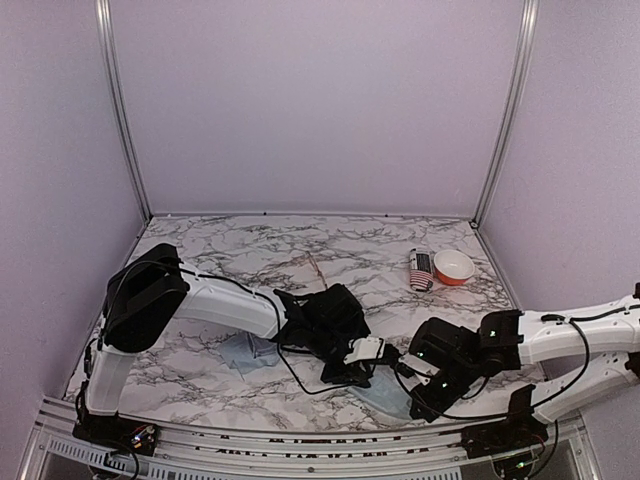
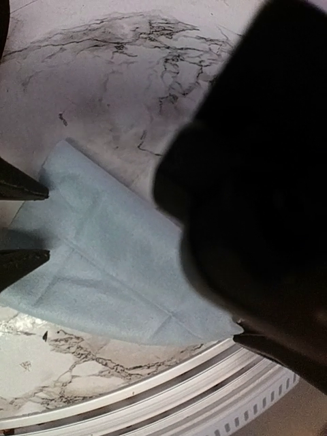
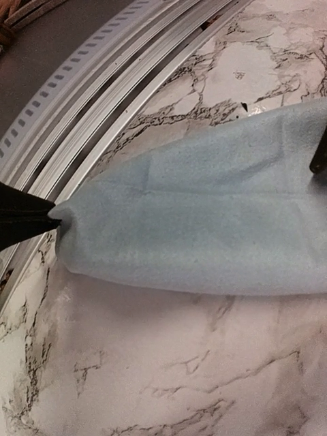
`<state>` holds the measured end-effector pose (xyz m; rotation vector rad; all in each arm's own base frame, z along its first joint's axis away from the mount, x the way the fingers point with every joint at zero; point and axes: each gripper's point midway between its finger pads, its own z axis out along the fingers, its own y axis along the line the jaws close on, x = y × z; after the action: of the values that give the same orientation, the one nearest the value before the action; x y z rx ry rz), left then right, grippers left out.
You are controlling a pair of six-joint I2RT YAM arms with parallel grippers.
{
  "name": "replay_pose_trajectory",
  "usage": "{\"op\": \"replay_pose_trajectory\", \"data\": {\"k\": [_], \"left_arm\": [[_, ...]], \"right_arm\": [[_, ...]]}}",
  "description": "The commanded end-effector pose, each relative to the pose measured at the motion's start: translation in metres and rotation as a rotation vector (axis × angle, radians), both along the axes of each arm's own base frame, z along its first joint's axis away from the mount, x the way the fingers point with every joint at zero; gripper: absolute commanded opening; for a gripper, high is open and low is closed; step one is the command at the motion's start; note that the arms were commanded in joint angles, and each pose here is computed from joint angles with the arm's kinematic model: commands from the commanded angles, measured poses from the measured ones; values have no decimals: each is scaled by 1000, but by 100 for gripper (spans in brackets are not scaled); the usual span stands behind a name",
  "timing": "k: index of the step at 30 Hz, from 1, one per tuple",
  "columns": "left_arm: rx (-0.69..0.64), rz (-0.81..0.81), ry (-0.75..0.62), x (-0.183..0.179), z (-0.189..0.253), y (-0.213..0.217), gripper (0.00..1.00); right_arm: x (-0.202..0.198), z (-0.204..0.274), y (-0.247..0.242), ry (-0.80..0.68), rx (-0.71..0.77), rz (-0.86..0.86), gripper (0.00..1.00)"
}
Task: Organize the sunglasses
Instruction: Pick up the folded cleaning cloth from the corner of the board.
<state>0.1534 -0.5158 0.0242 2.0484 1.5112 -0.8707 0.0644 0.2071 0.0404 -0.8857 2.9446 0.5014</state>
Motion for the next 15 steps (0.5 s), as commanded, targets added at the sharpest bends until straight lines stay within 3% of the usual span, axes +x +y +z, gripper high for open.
{"op": "replay_pose_trajectory", "data": {"k": [1, 11, 15], "left_arm": [[16, 0, -37, 6, -8, 0, 24], [48, -32, -80, -2, -20, 6, 25], [101, -13, -143, -1, -38, 8, 19]], "right_arm": [[0, -1, 4, -3, 16, 0, 0], [0, -2, 5, 1, 15, 8, 0], [0, -2, 5, 1, 14, 9, 0]]}}
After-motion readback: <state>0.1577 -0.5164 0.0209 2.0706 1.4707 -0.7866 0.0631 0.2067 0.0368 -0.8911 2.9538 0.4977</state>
